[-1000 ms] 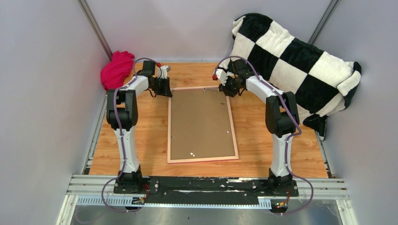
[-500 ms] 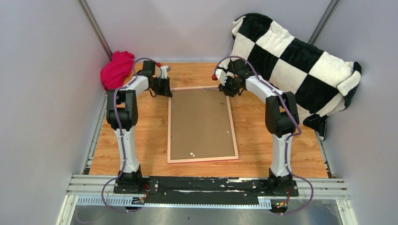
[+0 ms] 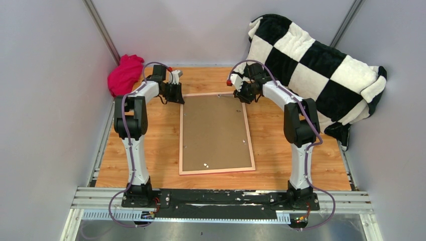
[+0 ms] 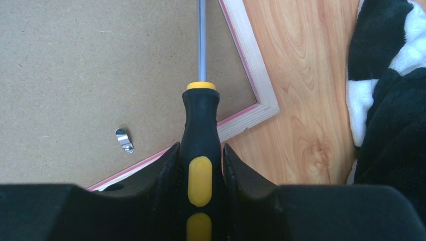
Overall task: Take the photo out of the frame
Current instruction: Release the photo frame item from the photo frame.
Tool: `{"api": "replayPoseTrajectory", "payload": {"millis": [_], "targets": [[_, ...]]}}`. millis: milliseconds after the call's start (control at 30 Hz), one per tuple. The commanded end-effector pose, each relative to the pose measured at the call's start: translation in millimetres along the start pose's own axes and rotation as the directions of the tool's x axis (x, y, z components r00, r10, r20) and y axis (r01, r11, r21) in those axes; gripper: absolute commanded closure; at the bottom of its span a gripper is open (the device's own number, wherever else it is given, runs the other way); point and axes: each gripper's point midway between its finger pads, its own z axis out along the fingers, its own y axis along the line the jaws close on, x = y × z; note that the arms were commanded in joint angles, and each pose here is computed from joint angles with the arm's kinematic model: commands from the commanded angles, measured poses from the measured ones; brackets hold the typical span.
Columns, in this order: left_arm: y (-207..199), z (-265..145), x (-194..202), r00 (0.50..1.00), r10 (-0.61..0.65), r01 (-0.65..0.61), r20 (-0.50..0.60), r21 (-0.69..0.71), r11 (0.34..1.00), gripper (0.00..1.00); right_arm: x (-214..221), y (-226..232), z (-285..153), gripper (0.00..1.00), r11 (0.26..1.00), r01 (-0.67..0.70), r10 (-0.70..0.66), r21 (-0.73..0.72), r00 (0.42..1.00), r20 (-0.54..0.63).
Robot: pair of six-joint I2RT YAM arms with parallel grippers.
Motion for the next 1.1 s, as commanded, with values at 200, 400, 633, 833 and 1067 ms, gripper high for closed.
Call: {"api": "replayPoseTrajectory", "payload": {"millis": [200, 400, 633, 833, 1067], "targets": [[4.8, 18.7, 50.0, 0.988, -0.041, 0.043, -0.152, 0.007, 0.999, 1.00, 2.6, 5.9, 3.2, 1.00, 0.999, -0.021, 0.021, -0.046, 1.000, 0.005], [4.3, 18.6, 50.1, 0.987, -0.041, 0.042, -0.153, 0.007, 0.999, 1.00, -2.3, 17.5, 13.5, 1.00, 0.998, 0.014, -0.014, -0.061, 1.000, -0.014], [4.9, 19.0, 50.3, 0.987, -0.042, 0.043, -0.153, 0.007, 0.999, 1.00, 0.9, 8.1, 3.9, 1.00, 0.999, 0.007, -0.007, -0.036, 1.000, -0.015], [5.3, 18.8, 50.1, 0.988, -0.042, 0.044, -0.152, 0.007, 0.999, 1.00, -3.9, 14.5, 9.1, 1.00, 0.998, -0.010, 0.010, -0.059, 1.000, 0.000], [5.2, 18.5, 49.5, 0.988, -0.042, 0.043, -0.151, 0.007, 0.999, 1.00, -4.1, 19.7, 12.5, 1.00, 0.998, 0.031, -0.033, -0.055, 0.999, -0.027]]}}
